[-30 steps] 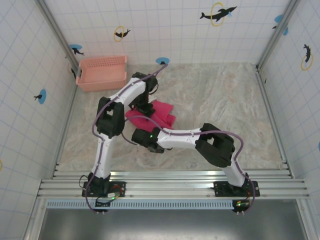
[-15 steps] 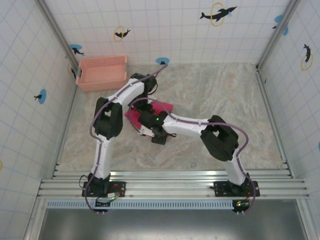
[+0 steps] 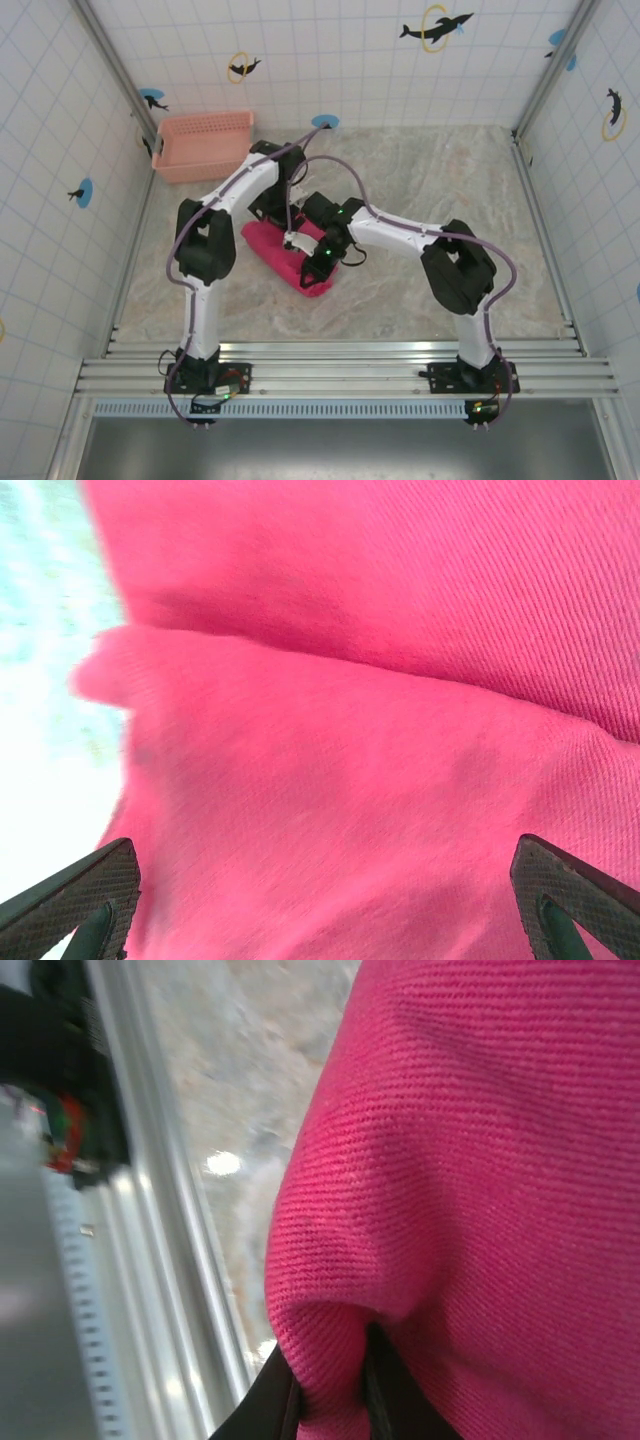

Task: Roll up the long pants

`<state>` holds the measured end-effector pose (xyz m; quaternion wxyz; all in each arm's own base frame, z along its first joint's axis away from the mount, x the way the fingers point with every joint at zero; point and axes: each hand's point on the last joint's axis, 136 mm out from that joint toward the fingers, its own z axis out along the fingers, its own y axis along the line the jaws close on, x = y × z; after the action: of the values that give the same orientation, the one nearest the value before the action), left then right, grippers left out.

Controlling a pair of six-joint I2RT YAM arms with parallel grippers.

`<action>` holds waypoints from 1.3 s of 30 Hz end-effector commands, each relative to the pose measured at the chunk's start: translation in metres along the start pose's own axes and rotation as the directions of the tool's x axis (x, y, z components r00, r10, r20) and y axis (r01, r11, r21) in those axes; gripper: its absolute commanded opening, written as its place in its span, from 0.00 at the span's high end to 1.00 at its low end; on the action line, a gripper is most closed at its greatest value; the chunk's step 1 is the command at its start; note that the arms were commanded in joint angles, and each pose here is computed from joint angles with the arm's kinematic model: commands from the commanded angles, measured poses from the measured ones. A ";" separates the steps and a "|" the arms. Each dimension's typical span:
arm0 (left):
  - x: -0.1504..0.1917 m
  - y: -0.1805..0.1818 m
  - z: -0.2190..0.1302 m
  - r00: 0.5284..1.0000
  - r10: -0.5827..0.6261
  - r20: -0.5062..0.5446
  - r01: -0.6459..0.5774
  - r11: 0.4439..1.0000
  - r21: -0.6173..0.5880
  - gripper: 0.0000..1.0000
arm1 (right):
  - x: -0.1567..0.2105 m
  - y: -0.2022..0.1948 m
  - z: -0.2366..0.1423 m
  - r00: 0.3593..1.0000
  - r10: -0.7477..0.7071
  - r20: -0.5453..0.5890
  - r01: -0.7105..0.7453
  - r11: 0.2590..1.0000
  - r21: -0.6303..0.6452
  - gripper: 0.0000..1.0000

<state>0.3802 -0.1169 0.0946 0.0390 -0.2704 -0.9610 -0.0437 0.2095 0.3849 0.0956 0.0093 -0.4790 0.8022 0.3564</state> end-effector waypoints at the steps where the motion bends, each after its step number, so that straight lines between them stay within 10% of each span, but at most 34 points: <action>1: 0.010 0.022 -0.055 0.997 -0.025 0.076 0.032 0.995 -0.098 0.03 | -0.036 0.026 -0.043 0.968 0.137 0.210 -0.082 0.965 -0.248 1.00; 14: 0.032 0.002 -0.042 0.971 -0.221 0.096 0.220 0.975 0.017 0.03 | -0.030 -0.106 -0.068 0.652 0.602 0.461 -0.449 0.796 -0.406 1.00; 23: -0.009 -0.022 -0.028 0.813 -0.536 0.227 0.444 0.823 0.355 0.03 | -0.025 -0.171 -0.067 0.314 0.837 0.448 -0.501 0.547 -0.670 1.00; 30: -0.059 -0.018 -0.037 0.689 -0.639 0.342 0.443 0.745 0.499 0.03 | -0.017 -0.185 -0.052 0.285 0.860 0.424 -0.525 0.510 -0.681 1.00; 39: -0.108 0.001 -0.029 0.644 -0.666 0.376 0.427 0.721 0.546 0.03 | -0.011 -0.188 -0.044 0.296 0.872 0.389 -0.549 0.489 -0.678 1.00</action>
<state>0.4495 -0.1764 0.1132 -0.1791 0.0377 -0.9601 0.2113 0.3746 0.3195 0.0548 0.0707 0.0850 0.7482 0.6542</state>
